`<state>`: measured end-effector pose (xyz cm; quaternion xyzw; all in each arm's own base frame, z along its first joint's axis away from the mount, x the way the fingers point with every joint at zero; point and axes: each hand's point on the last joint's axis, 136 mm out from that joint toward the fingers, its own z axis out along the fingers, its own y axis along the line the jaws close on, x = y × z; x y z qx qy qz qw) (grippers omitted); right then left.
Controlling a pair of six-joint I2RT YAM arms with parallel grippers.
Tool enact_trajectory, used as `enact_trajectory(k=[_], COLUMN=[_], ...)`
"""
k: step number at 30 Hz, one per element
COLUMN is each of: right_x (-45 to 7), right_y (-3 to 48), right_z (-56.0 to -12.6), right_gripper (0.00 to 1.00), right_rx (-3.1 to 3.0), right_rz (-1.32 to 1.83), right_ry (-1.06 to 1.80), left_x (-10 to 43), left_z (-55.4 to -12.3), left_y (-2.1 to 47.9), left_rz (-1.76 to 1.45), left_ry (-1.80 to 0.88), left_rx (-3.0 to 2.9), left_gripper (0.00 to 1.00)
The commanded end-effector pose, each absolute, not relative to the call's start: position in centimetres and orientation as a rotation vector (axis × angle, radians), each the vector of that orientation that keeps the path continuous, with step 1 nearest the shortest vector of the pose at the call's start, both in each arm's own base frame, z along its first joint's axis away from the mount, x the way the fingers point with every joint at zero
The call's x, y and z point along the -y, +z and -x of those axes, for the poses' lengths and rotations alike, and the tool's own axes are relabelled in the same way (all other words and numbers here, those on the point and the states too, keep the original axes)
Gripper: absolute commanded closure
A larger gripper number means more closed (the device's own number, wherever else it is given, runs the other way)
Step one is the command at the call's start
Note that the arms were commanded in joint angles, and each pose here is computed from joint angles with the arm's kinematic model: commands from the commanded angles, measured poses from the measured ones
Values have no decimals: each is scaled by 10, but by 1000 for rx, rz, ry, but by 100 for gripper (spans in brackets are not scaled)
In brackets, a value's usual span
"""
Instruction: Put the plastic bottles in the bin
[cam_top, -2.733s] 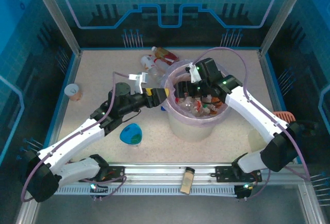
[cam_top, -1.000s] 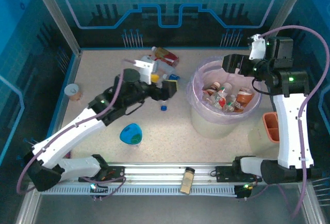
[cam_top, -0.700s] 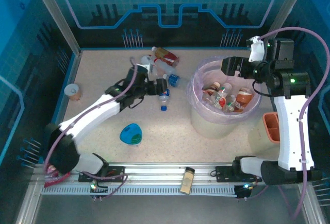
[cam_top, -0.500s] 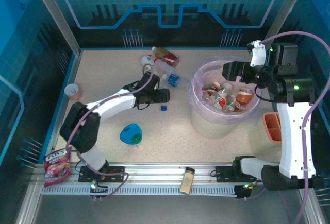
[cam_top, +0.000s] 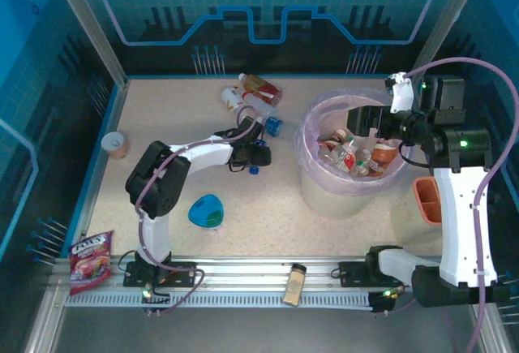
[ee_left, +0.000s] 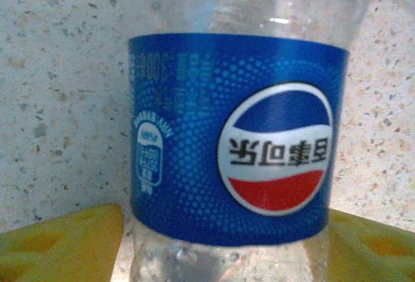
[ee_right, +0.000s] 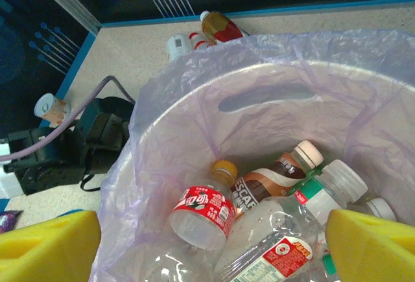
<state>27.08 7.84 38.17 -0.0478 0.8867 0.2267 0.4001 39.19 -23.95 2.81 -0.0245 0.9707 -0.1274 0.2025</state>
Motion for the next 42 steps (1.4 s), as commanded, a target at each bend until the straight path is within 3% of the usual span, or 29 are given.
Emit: enact_trajectory(k=[1,9,17,29,37,42], right_x=[-76,-80,-121,-229,-286,-294], right_y=[387,400,424,427,405,386], right_z=[-266,-265,-269,-303,-316,-327], right_gripper=[10,11,15,13,12,15], right_rx=[-2216,-2166,-2048,-1966,-2000,-2056], right_rz=[138,148,226,398,473,456], right_ry=[569,594,806,1057,1170,1155], left_x=[249,247,237,272,295,296], left_z=[-398,-395,-383,-325,-310,-307], left_y=[35,64,153,316,344,356], left_rz=[71,43,7,-168,-226,-224], left_ry=[-378,-392,-516,-1135,-1248,-1283], left_rx=[-2688,-2635,-2423,-1973,-1894,-1846], left_gripper=[32,44,48,51,49,48])
